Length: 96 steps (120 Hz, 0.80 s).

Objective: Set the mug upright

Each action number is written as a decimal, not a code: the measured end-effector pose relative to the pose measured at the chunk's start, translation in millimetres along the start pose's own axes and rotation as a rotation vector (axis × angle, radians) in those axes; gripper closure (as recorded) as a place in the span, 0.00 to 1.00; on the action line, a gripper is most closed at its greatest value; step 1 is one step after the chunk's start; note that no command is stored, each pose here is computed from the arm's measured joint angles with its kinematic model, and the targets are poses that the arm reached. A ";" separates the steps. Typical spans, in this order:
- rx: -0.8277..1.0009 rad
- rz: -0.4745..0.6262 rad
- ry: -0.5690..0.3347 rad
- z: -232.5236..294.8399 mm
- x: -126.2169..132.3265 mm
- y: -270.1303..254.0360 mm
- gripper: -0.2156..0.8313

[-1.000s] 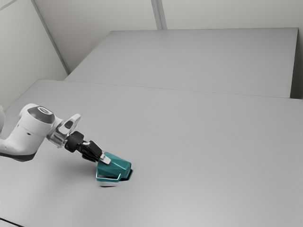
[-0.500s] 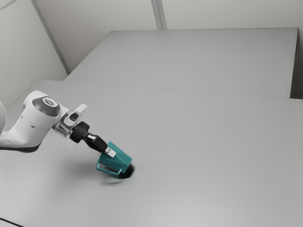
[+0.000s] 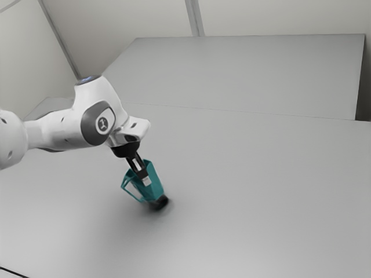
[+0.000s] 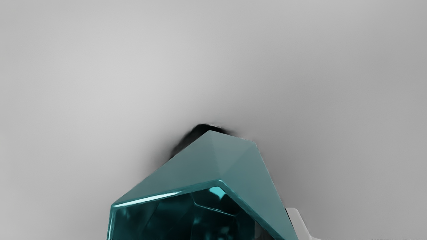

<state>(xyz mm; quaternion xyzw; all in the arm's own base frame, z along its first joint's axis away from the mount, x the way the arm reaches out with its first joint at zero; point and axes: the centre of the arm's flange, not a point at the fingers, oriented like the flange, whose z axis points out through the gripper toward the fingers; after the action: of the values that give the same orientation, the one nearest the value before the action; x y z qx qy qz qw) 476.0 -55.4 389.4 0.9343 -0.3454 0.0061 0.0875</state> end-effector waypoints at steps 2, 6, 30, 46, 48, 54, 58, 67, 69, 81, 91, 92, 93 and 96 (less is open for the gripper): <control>0.016 -0.001 -0.005 0.3 1.3 0.0 0.95; 0.042 -0.008 -0.010 1.7 3.7 -0.5 0.95; 0.157 -0.060 -0.006 5.2 17.5 -0.7 0.95; 0.187 -0.104 0.012 10.7 26.0 -7.4 0.95; 0.189 -0.109 0.015 11.0 27.8 -8.7 0.95; 0.193 -0.122 0.022 12.4 32.5 -12.3 0.95; 0.195 -0.132 0.026 13.6 34.8 -14.5 0.95; 0.199 -0.153 0.023 19.3 36.8 -18.1 0.95; 0.201 -0.158 0.022 19.9 37.0 -18.6 0.95; 0.209 -0.192 0.024 23.1 37.1 -20.3 0.95; 0.207 -0.221 0.026 26.9 37.3 -20.9 0.95; 0.207 -0.224 0.026 27.1 37.3 -21.0 0.95; 0.207 -0.227 0.026 27.3 37.3 -21.0 0.95; 0.208 -0.235 0.027 27.8 37.3 -21.0 0.95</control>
<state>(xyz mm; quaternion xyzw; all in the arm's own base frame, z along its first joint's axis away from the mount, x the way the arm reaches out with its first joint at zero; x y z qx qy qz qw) 516.5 -68.4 361.3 0.9722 -0.2301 0.0441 -0.0048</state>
